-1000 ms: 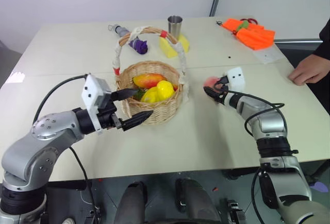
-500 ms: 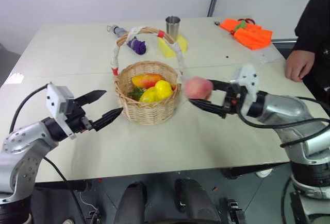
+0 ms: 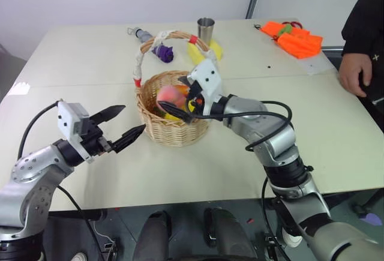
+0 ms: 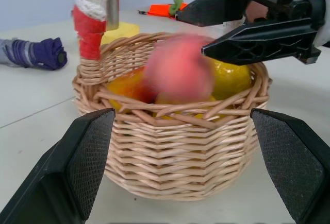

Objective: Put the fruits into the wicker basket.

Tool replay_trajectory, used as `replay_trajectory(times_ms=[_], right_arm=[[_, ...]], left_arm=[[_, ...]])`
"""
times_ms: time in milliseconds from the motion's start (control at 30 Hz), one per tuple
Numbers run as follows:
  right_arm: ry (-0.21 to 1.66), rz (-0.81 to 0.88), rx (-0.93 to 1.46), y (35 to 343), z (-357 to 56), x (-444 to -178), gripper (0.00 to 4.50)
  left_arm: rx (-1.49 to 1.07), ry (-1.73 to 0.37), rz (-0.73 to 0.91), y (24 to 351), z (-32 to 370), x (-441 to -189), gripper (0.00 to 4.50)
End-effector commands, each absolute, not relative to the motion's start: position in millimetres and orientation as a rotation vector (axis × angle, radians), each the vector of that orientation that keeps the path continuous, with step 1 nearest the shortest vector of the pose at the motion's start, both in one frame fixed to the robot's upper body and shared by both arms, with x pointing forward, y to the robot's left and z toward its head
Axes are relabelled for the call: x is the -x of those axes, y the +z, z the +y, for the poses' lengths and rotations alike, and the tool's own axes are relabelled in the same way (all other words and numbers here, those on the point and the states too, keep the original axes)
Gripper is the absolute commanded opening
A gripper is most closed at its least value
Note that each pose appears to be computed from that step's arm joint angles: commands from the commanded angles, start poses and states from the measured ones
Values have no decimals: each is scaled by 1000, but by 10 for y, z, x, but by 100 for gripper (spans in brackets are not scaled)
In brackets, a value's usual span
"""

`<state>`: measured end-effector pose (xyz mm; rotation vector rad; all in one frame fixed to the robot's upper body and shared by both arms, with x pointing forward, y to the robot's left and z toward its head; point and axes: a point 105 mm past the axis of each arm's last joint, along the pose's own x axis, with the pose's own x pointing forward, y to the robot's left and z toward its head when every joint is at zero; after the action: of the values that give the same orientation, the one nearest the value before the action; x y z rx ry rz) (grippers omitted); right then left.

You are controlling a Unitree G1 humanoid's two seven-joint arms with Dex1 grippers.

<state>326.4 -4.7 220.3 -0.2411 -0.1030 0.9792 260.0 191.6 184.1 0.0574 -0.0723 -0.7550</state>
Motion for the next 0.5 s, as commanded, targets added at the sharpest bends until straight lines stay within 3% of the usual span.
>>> replay_trajectory(times_ms=[33,167,300,500], right_arm=[[1031,-202,252,2371,-243,-3060,447],[1075,-175,220,2303,-667,-2852,447],[907,-130,188,2253,-951,-3078,447],[740,-119,124,2222,-981,-3466,447]], left_arm=[[-71,-760,-120,1940,1881,-2552,450],[-55,-755,-134,1957,1898,-2547,450],[-36,-798,-159,1992,1835,-2553,450],[-17,-847,-179,2027,1759,-2563,450]])
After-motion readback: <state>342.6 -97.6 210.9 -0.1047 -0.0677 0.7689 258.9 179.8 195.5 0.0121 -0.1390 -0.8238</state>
